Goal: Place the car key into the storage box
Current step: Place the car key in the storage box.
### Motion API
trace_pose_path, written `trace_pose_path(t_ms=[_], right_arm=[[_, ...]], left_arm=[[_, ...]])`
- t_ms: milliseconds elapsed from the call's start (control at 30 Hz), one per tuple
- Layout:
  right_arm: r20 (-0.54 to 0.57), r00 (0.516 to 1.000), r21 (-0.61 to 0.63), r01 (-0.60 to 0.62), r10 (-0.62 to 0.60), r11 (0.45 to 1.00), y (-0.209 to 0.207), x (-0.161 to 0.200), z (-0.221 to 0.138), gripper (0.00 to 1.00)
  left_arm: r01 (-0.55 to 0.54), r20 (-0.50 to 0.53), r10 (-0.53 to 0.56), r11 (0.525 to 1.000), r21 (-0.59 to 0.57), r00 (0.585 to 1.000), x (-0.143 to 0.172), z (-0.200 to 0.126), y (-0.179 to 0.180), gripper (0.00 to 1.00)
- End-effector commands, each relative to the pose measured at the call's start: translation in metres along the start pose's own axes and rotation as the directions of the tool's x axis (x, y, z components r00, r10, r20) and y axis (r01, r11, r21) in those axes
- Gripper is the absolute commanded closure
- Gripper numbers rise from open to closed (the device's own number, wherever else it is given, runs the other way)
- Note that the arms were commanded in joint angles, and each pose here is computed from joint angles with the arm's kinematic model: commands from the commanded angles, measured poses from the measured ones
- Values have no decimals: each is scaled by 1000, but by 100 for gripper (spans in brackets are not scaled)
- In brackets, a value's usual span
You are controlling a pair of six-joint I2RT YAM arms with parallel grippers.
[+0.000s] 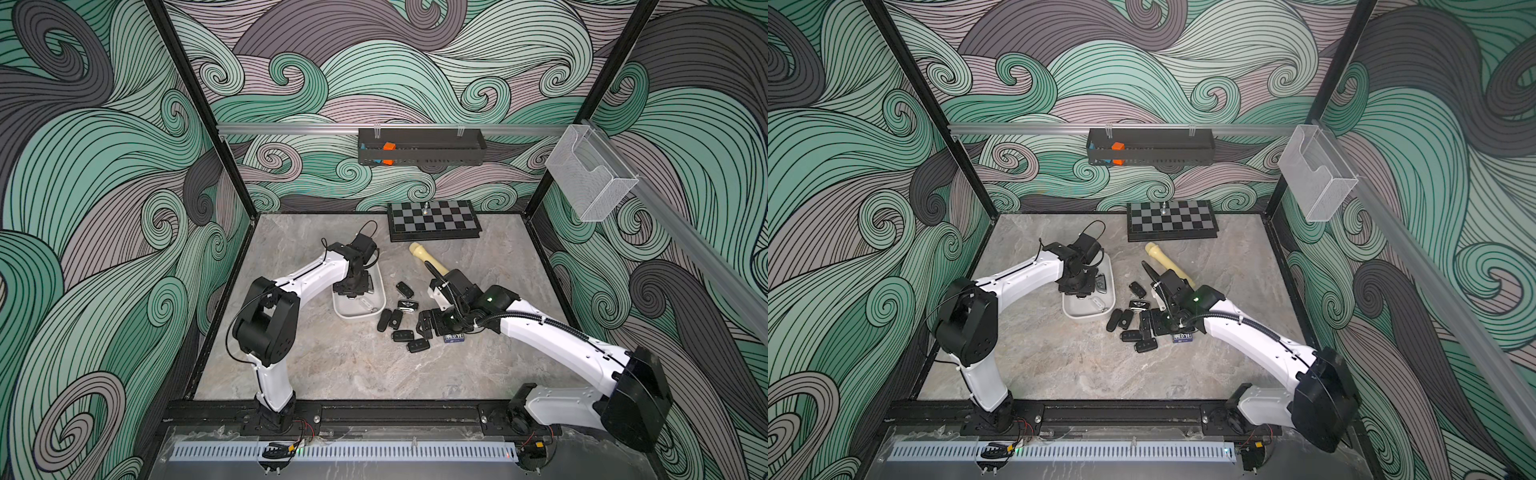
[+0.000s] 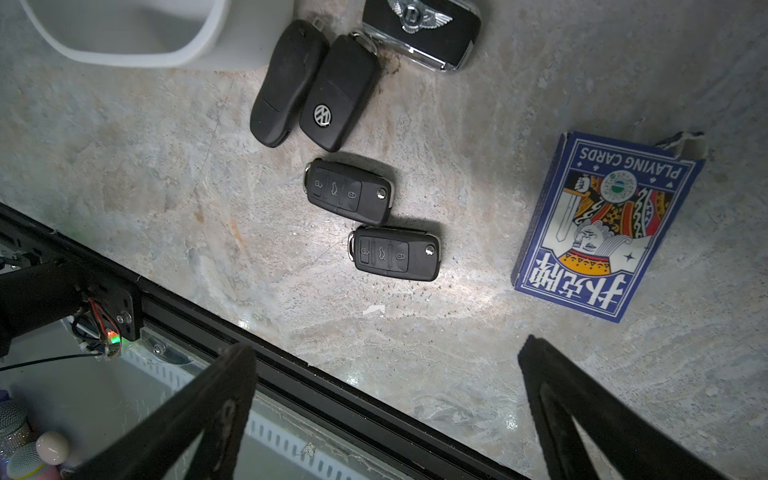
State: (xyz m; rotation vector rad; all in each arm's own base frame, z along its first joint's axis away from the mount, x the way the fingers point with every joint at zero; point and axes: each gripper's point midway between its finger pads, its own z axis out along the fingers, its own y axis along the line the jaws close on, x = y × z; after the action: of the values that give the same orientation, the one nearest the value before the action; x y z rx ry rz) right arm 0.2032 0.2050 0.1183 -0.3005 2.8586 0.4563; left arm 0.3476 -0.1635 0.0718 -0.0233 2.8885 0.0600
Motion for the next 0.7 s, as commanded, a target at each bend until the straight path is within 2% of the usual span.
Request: trace_pose_path(t_ms=[0, 500, 667], right_arm=[[33, 998, 20, -47, 46, 999, -1, -12, -5, 1], [33, 993, 32, -114, 113, 993, -9, -1, -3, 1], [5, 994, 34, -108, 108, 994, -11, 5, 2, 1]], left_arm=[[0, -5, 0, 998, 65, 1000, -12, 9, -12, 75], [50, -73, -45, 997, 62, 996, -11, 60, -8, 73], [56, -90, -50, 996, 70, 995, -7, 62, -9, 67]])
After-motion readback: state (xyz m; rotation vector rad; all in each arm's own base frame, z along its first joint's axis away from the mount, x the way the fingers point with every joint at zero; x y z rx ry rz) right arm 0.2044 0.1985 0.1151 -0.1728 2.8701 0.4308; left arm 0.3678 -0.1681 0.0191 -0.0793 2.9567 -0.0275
